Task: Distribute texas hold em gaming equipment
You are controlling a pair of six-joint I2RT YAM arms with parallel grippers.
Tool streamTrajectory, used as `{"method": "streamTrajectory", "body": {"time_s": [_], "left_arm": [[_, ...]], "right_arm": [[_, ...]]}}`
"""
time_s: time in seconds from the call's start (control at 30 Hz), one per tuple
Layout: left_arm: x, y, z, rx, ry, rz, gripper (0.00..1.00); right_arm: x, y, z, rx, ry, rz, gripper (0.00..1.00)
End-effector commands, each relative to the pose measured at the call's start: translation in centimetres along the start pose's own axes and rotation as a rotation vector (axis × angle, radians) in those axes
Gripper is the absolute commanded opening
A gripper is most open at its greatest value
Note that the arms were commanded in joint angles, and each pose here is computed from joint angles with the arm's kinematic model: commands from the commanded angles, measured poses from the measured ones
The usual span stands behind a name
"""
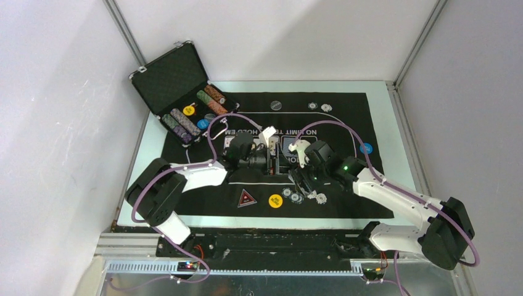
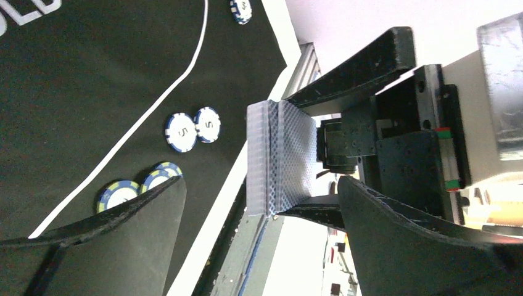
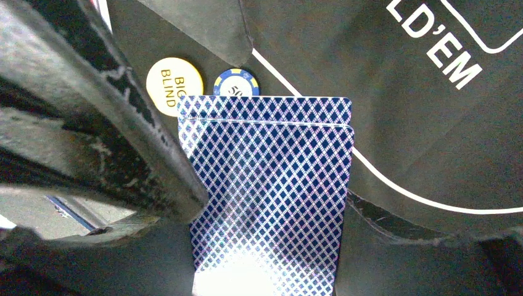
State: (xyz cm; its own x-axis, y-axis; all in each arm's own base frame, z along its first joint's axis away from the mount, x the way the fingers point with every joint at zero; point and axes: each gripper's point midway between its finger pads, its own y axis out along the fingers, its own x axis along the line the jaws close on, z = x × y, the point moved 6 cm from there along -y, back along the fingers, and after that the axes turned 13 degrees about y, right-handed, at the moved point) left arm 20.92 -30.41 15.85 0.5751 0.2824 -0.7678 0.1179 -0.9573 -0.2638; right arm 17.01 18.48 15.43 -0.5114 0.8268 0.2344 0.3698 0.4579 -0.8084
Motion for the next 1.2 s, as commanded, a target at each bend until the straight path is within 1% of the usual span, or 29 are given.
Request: {"method": "streamTrajectory", "body": {"time_s": [0.0,0.1,0.23,0.5,0.7,0.83,0.9,1.13,1.17], "left_arm": [[-0.6,-0.6,-0.8,-0.013,0.068,-0.006,1.0],[-0.5,-0.3,-0.6,0.001,0.064,0.012,1.0],[-1.2,0.6,-0.2,0.028,0.057,0.088,1.0],[-1.3,2.5,0.1,0.068,0.046,0.117,0.99],[-0.2,3.2,0.6,0.09,0.043,0.074,0.97],[1.1,3.3,1.0,0.12,0.045,-0.008,0.95],[1.5,3.3,1.2,0.144,0.034,-0.043,0.92],[2.5,2.1,0.5,0.12,0.04,-0.124,0.84],[2.7,1.9,0.6,0.125,0.041,-0.136,0.81]], "right_arm": [[0.8,-0.9,-1.8,-0.095,-0.012,-0.043,0.0],[0.9,-1.0,-1.7,-0.096,-0.015,-0.049,0.0],[1.0,-0.9,-1.8,-0.098,-0.02,-0.061,0.0],[1.2,-1.2,-1.9,-0.107,-0.027,-0.069,0.0],[1.3,-1.2,-1.9,-0.11,-0.029,-0.075,0.0],[1.4,-1.5,-1.9,-0.119,-0.03,-0.077,0.0],[1.4,-1.6,-2.0,-0.122,-0.028,-0.076,0.0],[1.3,-1.9,-2.0,-0.131,-0.024,-0.067,0.0],[1.3,-1.9,-2.0,-0.134,-0.024,-0.066,0.0]]}}
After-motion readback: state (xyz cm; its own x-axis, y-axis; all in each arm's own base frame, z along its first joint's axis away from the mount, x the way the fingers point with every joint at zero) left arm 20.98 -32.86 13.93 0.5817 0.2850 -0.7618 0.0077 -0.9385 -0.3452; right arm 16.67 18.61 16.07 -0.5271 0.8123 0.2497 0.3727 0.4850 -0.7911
